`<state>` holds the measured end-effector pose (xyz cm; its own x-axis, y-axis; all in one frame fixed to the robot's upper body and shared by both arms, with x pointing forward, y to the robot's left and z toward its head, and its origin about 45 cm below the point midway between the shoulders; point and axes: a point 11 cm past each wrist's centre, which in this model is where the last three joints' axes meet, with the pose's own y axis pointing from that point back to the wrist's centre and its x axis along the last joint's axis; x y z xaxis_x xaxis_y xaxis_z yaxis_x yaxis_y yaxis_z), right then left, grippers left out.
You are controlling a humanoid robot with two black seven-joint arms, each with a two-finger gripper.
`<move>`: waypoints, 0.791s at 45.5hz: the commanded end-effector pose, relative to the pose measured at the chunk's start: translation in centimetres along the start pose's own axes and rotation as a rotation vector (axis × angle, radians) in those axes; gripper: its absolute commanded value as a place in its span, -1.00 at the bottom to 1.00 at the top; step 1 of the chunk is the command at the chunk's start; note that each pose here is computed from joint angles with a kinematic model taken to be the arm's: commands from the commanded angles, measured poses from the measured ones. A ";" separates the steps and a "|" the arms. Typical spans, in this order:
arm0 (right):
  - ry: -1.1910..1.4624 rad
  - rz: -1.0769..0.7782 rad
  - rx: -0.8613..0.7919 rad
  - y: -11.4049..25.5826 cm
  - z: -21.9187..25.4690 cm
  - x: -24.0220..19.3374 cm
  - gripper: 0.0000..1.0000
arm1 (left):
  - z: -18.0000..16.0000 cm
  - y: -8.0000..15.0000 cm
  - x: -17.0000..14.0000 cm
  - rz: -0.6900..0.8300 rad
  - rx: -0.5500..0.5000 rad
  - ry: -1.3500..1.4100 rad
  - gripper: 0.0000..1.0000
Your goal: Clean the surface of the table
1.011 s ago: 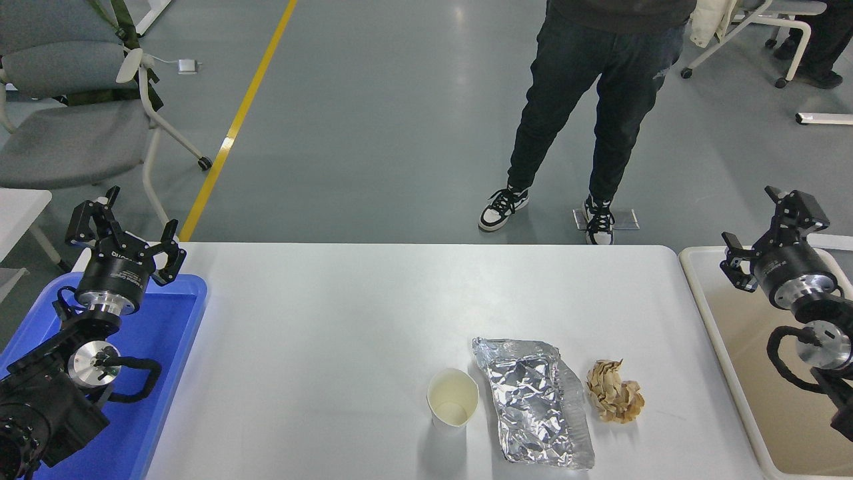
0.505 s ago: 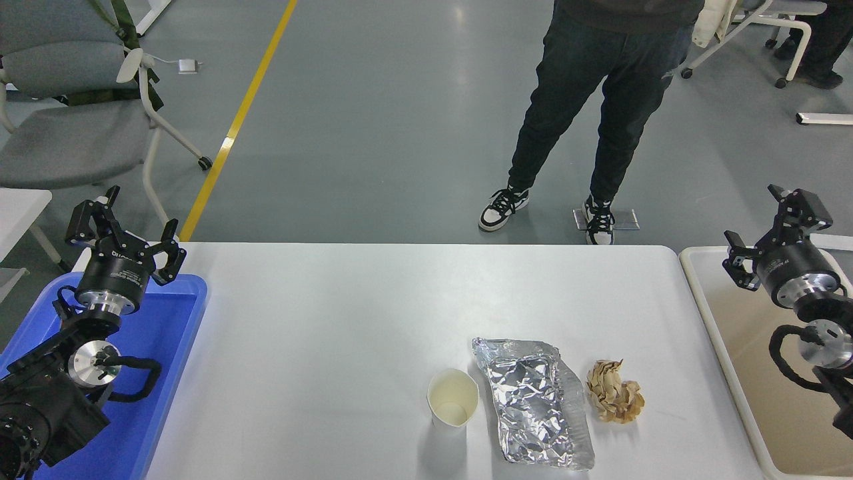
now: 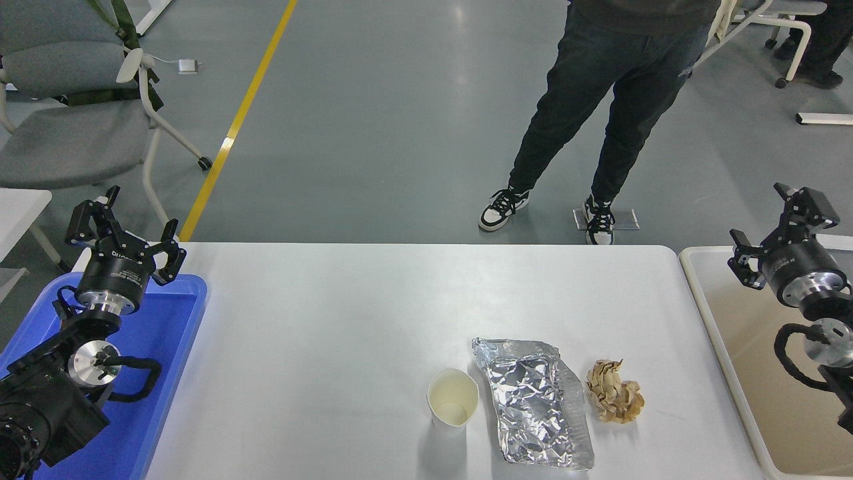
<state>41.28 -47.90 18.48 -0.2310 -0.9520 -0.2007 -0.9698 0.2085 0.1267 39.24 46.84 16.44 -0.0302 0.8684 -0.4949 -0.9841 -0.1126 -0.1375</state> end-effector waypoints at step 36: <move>-0.047 -0.044 0.033 0.4 -2.0 -0.4 1.00 | 0.0 -0.1 -0.1 -0.004 -0.001 0.002 1.00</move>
<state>41.09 -48.19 18.62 -0.2425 -0.9392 -0.2430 -0.9679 0.2171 0.1269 39.31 46.78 16.52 -0.0258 0.8677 -0.4964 -0.9840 -0.1096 -0.1405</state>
